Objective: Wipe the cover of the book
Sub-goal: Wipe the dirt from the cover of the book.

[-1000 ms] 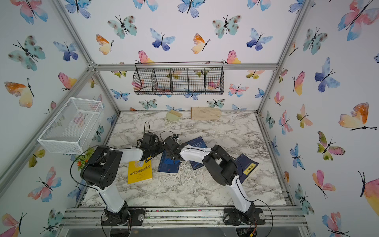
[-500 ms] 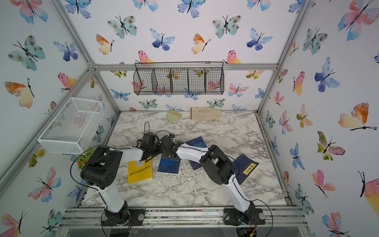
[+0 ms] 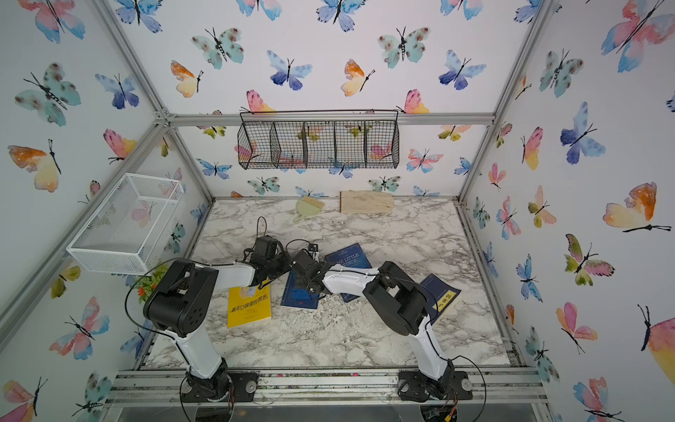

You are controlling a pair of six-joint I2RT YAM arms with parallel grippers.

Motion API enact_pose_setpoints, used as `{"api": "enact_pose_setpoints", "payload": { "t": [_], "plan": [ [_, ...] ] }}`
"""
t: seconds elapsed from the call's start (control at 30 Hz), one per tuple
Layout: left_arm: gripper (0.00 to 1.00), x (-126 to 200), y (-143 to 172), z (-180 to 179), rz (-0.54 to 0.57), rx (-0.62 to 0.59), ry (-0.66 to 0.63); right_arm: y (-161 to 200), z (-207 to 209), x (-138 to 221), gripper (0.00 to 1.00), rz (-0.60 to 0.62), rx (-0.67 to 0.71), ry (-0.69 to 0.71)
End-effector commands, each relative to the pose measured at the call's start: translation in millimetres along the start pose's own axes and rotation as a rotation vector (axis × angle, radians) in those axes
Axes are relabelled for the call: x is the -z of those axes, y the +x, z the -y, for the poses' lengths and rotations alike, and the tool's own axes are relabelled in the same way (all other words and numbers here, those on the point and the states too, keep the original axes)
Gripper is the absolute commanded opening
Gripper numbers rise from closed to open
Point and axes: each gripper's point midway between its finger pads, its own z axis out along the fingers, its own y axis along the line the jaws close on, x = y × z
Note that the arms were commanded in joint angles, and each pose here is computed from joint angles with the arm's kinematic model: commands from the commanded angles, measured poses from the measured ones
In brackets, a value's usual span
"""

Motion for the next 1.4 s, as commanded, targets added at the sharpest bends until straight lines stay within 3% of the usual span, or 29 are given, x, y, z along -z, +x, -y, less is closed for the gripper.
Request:
{"api": "enact_pose_setpoints", "payload": {
  "t": [0.0,0.1,0.3,0.4,0.53,0.73,0.9,1.23,1.37],
  "plan": [
    [0.12,-1.7,33.0,-26.3,-0.112,0.015,-0.078,142.3,115.8,-16.4,0.01,-0.435,0.09,0.37],
    [0.12,-2.8,34.3,-28.4,-0.114,0.016,-0.083,117.7,123.7,-25.2,0.01,-0.42,0.102,0.402],
    [0.11,-2.3,33.8,-27.7,-0.111,0.015,-0.079,54.5,146.0,-52.5,0.01,-0.392,-0.018,0.369],
    [0.11,-2.5,33.8,-28.1,-0.113,0.014,-0.083,37.6,144.0,-56.8,0.01,-0.368,0.016,0.4],
    [0.11,-2.9,34.4,-27.1,-0.117,0.017,-0.078,63.2,144.3,-51.4,0.01,-0.396,0.01,0.385],
    [0.11,-3.9,34.9,-28.2,-0.117,0.016,-0.081,139.6,126.4,-18.2,0.01,-0.429,0.058,0.383],
    [0.11,-5.6,36.4,-29.0,-0.124,0.019,-0.08,159.5,108.1,-7.5,0.01,-0.454,0.077,0.337],
    [0.11,-2.9,34.0,-28.3,-0.113,0.017,-0.077,49.2,148.9,-48.9,0.01,-0.384,0.008,0.387],
    [0.11,-2.6,34.1,-28.7,-0.111,0.017,-0.078,36.1,147.6,-60.3,0.01,-0.368,0.038,0.409]
  ]
}}
